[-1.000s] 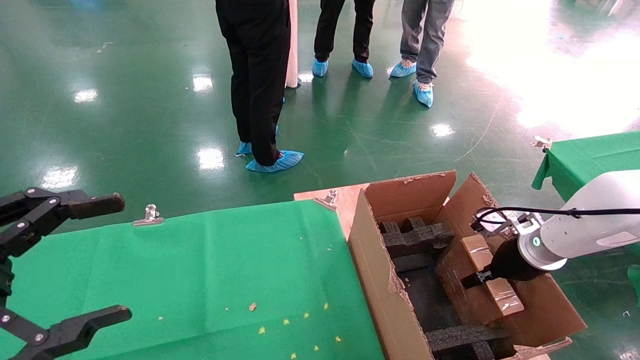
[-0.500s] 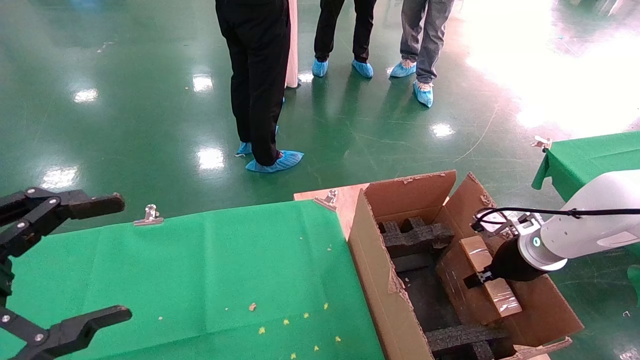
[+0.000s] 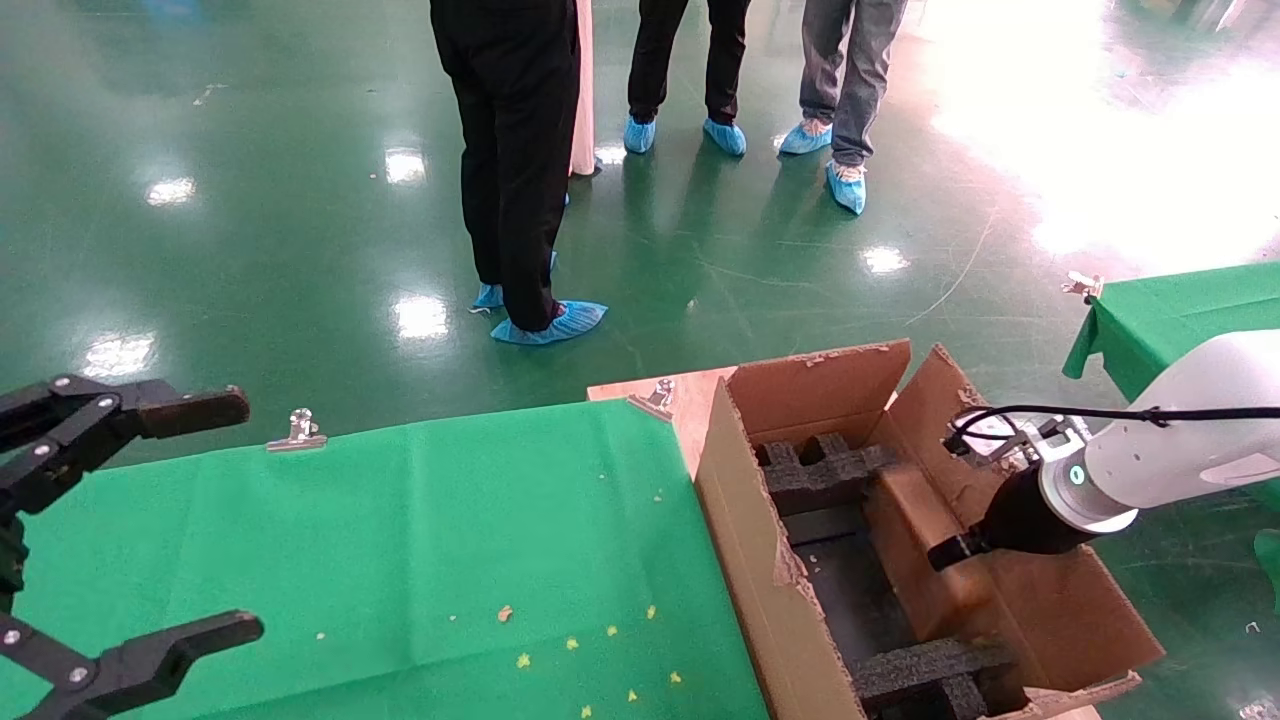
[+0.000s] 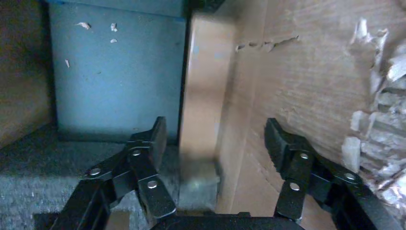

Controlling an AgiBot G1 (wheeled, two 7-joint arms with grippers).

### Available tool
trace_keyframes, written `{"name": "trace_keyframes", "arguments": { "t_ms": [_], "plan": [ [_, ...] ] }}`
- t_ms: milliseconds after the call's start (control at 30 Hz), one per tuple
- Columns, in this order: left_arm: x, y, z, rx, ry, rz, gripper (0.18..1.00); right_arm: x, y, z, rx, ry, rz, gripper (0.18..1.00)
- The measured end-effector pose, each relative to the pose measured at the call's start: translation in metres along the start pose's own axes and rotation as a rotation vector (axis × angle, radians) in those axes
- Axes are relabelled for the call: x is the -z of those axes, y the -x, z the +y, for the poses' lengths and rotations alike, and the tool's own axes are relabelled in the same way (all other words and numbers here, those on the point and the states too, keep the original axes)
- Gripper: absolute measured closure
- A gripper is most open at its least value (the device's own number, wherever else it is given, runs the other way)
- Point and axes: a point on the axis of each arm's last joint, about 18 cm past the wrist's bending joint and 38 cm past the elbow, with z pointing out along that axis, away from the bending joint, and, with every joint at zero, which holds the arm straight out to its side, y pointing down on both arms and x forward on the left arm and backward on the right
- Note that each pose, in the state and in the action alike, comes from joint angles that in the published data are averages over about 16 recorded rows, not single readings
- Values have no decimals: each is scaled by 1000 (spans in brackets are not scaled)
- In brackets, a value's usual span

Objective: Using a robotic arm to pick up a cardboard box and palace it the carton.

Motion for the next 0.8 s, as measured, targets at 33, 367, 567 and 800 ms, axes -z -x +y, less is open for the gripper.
{"name": "trace_keyframes", "arguments": {
  "t_ms": [33,367,567,800],
  "plan": [
    [0,0,0,0,0,0,184,2,-1,-2,1,-8,0,528],
    [0,0,0,0,0,0,184,46,4,-45,70,-163,-27,316],
    [0,0,0,0,0,0,184,87,20,-71,167,-301,-75,238],
    [0,0,0,0,0,0,184,132,53,-82,301,-450,-171,194]
  ]
}}
